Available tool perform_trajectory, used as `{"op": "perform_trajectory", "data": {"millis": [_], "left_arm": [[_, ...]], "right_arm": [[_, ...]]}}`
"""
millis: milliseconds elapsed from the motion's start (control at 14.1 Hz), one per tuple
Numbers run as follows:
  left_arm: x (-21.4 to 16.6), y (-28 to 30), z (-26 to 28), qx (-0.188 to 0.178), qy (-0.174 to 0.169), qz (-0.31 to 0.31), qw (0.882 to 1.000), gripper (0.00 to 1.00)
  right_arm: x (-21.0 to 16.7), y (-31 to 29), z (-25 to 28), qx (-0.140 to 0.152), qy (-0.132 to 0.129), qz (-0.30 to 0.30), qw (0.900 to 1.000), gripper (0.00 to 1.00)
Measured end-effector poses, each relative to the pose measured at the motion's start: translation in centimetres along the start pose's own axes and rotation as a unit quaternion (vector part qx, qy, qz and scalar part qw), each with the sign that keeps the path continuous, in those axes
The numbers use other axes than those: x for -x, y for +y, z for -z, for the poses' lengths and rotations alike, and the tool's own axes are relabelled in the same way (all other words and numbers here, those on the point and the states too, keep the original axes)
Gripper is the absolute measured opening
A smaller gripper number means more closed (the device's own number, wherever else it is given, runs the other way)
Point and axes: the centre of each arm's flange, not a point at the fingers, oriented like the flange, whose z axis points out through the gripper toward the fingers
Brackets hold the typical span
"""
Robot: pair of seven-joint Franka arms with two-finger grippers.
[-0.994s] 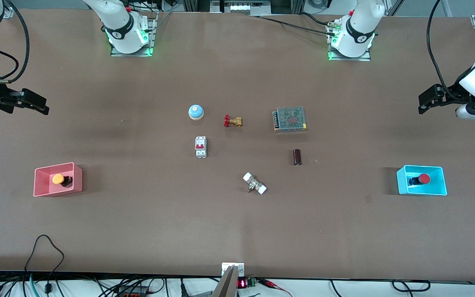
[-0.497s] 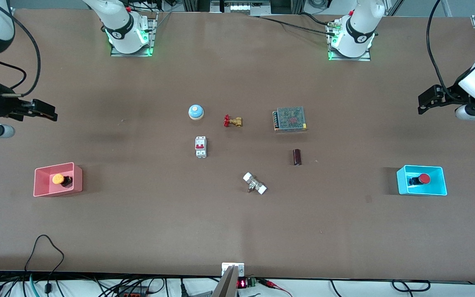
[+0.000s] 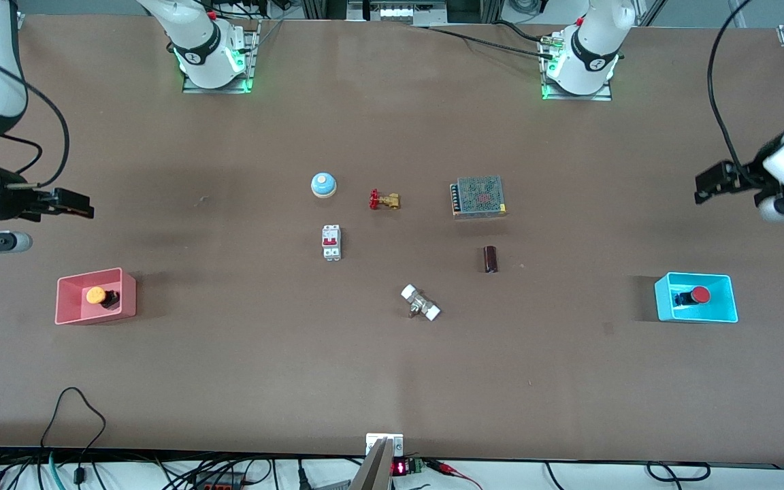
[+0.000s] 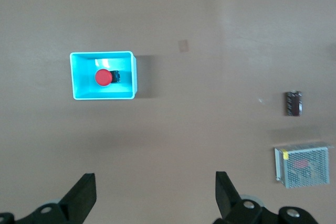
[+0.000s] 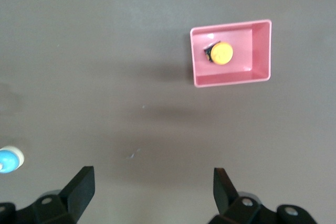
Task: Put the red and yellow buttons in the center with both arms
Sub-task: 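Lower the right gripper to the pink box while the left gripper reaches the cyan box, then grasp the yellow button with the right gripper while the left gripper grasps the red button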
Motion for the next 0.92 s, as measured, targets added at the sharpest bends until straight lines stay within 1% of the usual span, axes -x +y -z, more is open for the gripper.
{"op": "perform_trajectory", "data": {"millis": [213, 426, 639, 781, 923], "left_arm": [[-3.0, -4.3, -5.2, 0.000, -0.027, 0.029, 0.999, 1.00], [-6.0, -8.0, -14.1, -0.016, -0.040, 0.040, 0.998, 1.00], [-8.0, -11.2, -22.0, -0.019, -0.025, 0.045, 0.998, 1.00], [-8.8, -12.0, -25.7, -0.019, -0.012, 0.043, 0.999, 1.00], [-9.0, -11.9, -28.2, -0.018, -0.013, 0.040, 0.999, 1.00]], "right_arm": [[-2.1, 3.0, -3.0, 0.004, 0.026, 0.033, 0.999, 1.00], [-4.0, 6.6, -7.0, 0.011, 0.053, 0.046, 0.997, 1.00], [-5.7, 8.8, -11.1, 0.029, 0.068, 0.048, 0.996, 1.00], [-6.2, 10.0, -13.3, 0.036, 0.079, 0.044, 0.995, 1.00], [-6.3, 10.6, -15.3, 0.039, 0.091, 0.043, 0.994, 1.00]]}}
